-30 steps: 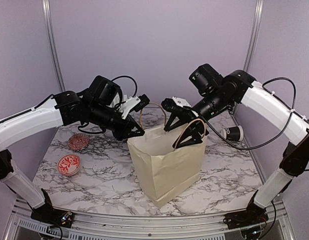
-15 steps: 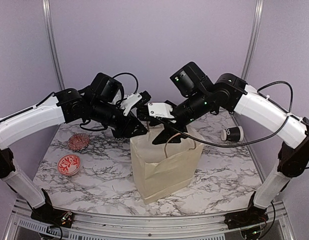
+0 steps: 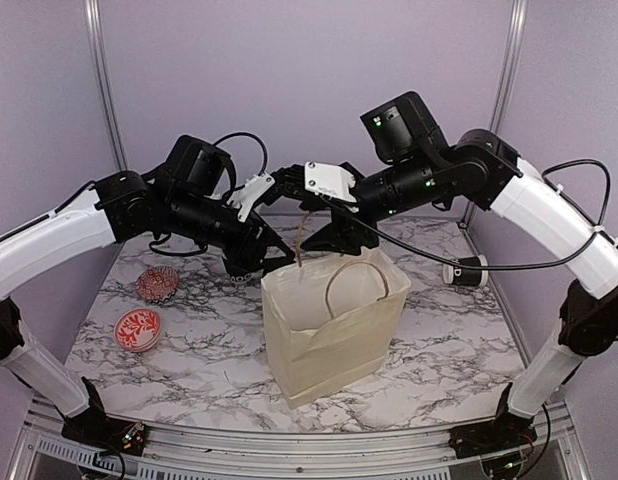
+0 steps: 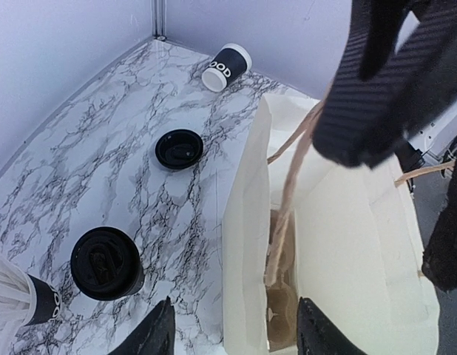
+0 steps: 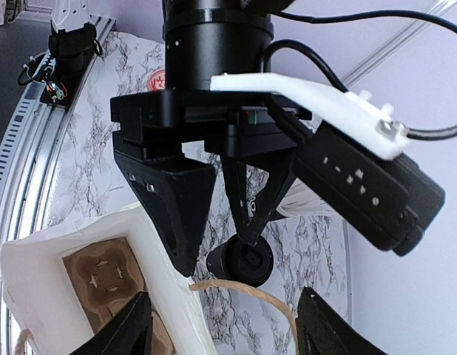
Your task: Pack the takeout coffee
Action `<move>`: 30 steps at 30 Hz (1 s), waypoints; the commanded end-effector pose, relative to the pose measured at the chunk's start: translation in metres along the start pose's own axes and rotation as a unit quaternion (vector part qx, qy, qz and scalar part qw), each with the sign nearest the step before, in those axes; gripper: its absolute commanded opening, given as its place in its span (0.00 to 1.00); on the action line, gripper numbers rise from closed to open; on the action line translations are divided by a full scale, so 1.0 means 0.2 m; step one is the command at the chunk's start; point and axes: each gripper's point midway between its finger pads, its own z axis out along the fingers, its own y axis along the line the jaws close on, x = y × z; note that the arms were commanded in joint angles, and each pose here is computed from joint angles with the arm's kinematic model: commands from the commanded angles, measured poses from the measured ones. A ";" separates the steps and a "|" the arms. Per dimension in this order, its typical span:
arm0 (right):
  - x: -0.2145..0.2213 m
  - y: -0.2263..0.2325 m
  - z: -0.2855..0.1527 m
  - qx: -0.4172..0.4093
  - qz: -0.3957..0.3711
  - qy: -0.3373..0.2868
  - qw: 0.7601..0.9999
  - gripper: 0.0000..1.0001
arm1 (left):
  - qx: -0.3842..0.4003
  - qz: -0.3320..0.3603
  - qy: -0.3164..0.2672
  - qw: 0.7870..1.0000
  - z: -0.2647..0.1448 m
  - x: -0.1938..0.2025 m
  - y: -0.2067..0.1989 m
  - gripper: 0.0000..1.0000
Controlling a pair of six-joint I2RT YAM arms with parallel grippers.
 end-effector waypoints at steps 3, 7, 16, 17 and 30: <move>-0.12 -0.06 -0.24 0.020 0.010 -0.060 0.998 0.68 | 0.016 0.008 -0.062 0.998 -0.22 -0.13 -0.09 0.60; 0.02 -0.16 -0.26 0.035 0.037 -0.042 0.998 0.73 | 0.005 0.003 -0.065 0.998 -0.27 -0.10 -0.08 0.61; 0.28 -0.11 -0.11 0.010 0.054 0.018 0.998 0.71 | -0.027 -0.004 -0.051 0.998 -0.28 0.02 -0.03 0.61; 0.28 -0.10 -0.10 0.008 0.054 0.018 0.998 0.67 | -0.028 -0.004 -0.049 0.998 -0.27 0.03 -0.03 0.61; 0.27 -0.12 -0.05 0.001 0.060 0.016 0.998 0.12 | -0.093 -0.033 -0.058 0.993 -0.32 0.02 0.08 0.61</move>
